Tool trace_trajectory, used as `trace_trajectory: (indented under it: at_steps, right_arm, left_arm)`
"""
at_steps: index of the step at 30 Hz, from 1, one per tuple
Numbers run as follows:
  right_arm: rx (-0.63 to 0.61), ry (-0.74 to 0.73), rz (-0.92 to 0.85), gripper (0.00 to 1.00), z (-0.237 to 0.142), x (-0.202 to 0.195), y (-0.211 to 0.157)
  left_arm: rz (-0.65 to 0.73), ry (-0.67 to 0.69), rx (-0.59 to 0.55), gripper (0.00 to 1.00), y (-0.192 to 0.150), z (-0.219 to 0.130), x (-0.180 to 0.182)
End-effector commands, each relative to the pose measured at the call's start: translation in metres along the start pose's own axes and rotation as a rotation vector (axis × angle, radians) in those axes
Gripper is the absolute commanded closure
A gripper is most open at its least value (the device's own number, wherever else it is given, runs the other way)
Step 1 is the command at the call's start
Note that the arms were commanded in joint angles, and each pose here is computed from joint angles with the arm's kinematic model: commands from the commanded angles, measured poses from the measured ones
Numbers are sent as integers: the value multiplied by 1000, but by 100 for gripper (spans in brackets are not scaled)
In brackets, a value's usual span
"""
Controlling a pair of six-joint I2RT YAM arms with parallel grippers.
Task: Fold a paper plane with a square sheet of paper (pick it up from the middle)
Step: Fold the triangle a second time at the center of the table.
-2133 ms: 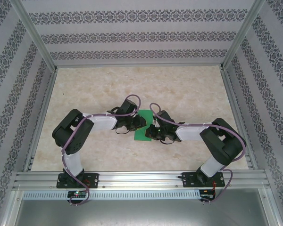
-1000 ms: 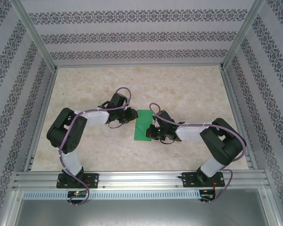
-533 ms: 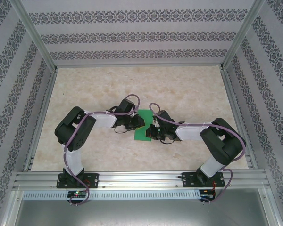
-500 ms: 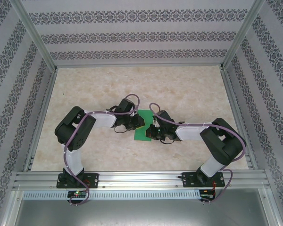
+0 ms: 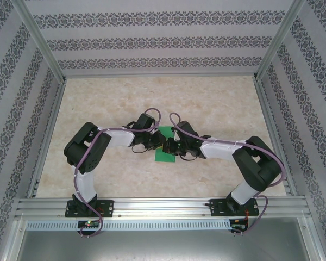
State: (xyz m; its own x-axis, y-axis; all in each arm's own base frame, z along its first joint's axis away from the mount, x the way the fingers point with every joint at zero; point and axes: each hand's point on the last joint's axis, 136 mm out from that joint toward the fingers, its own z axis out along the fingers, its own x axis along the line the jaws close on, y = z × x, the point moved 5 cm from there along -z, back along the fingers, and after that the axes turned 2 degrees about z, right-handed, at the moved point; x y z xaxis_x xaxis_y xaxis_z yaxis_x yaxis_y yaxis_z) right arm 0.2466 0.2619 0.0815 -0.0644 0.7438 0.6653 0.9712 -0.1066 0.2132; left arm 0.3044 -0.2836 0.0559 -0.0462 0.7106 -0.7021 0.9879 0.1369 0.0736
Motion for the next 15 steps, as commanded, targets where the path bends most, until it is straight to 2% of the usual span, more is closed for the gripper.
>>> trace_trajectory:
  at_steps: [1,7,15]
  right_arm:
    - [7,-23,20,92,19,-10,0]
    - [33,-66,46,92,28,-33,-13]
    - [52,-62,94,91,16,-45,-23]
  left_arm:
    - [-33,107,33,82,-11,12,25]
    - [-31,109,32,82,-10,12,25]
    - [-38,149,31,83,-11,12,33]
